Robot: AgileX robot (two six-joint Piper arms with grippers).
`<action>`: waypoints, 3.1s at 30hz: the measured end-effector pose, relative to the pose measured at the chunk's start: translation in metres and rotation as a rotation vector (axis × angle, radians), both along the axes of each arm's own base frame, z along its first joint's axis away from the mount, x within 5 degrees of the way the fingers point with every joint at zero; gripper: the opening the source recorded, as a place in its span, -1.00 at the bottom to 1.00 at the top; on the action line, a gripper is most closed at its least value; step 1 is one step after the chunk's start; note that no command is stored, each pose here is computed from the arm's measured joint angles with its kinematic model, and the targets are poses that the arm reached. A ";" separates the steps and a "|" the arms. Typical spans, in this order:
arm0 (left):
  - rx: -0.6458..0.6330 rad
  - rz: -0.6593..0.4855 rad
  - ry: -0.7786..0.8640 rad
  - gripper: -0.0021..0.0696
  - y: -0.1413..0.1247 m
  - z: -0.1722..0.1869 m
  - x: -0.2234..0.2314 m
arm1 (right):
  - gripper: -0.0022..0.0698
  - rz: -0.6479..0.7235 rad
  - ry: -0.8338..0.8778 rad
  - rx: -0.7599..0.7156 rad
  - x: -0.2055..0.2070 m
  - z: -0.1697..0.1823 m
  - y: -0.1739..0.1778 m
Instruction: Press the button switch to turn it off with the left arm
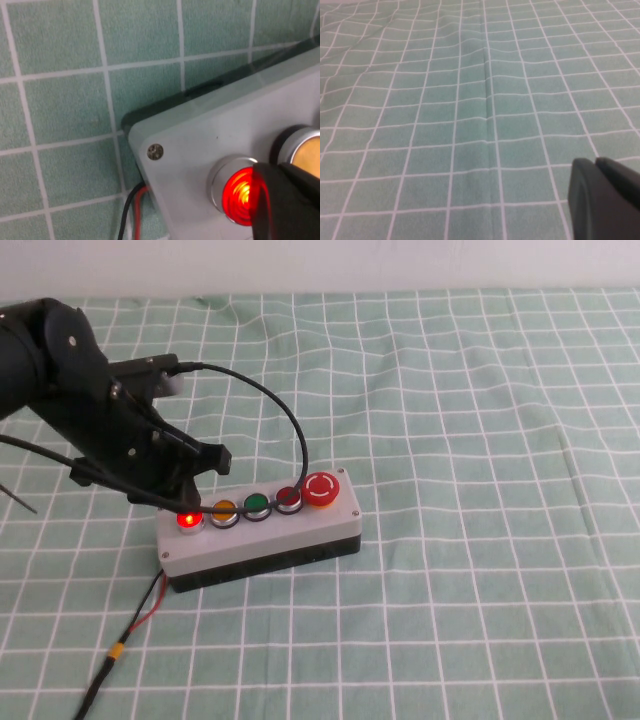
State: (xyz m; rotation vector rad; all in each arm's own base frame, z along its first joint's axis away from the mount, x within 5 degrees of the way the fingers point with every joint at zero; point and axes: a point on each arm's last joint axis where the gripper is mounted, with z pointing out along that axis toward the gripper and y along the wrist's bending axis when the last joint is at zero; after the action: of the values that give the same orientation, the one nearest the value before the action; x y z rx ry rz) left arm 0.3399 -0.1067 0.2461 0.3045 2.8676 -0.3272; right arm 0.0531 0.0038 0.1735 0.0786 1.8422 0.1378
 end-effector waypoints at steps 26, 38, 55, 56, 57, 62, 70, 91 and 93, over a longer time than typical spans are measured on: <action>-0.120 -0.057 -0.800 -0.95 0.062 0.249 -0.224 | -0.98 0.000 0.000 0.000 0.000 0.000 0.000; -0.178 0.025 -1.272 -0.95 0.104 0.192 -0.358 | -0.98 0.000 0.000 0.000 0.000 0.000 0.000; -0.135 0.020 -1.092 -0.95 0.098 0.093 -0.333 | -0.98 0.000 0.000 0.000 0.000 0.000 0.000; -0.124 0.019 -1.081 -0.95 0.098 0.089 -0.331 | -0.98 0.000 0.000 0.000 0.000 0.000 0.000; -0.110 0.018 -1.065 -0.95 0.098 0.084 -0.329 | -0.98 0.000 0.000 0.000 0.000 0.000 0.000; -0.039 0.013 -1.006 -0.95 0.098 0.052 -0.313 | -0.98 0.000 0.000 0.000 0.000 0.000 0.000; 0.005 0.006 -0.969 -0.95 0.094 -0.002 -0.292 | -0.98 0.000 0.000 0.000 0.000 0.000 0.000; -0.005 0.156 -1.126 -0.95 0.098 -0.056 -0.287 | -0.98 0.000 0.000 0.000 0.000 0.000 0.000; -0.005 0.157 -1.080 -0.95 0.098 -0.067 -0.287 | -0.98 0.000 0.000 0.000 0.000 0.000 0.000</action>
State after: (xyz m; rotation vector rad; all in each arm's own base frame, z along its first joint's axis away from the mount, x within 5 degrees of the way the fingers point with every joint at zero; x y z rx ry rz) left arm 0.0529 -0.0085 0.1792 0.1679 1.8089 -0.0816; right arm 0.0531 0.0038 0.1735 0.0786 1.8422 0.1378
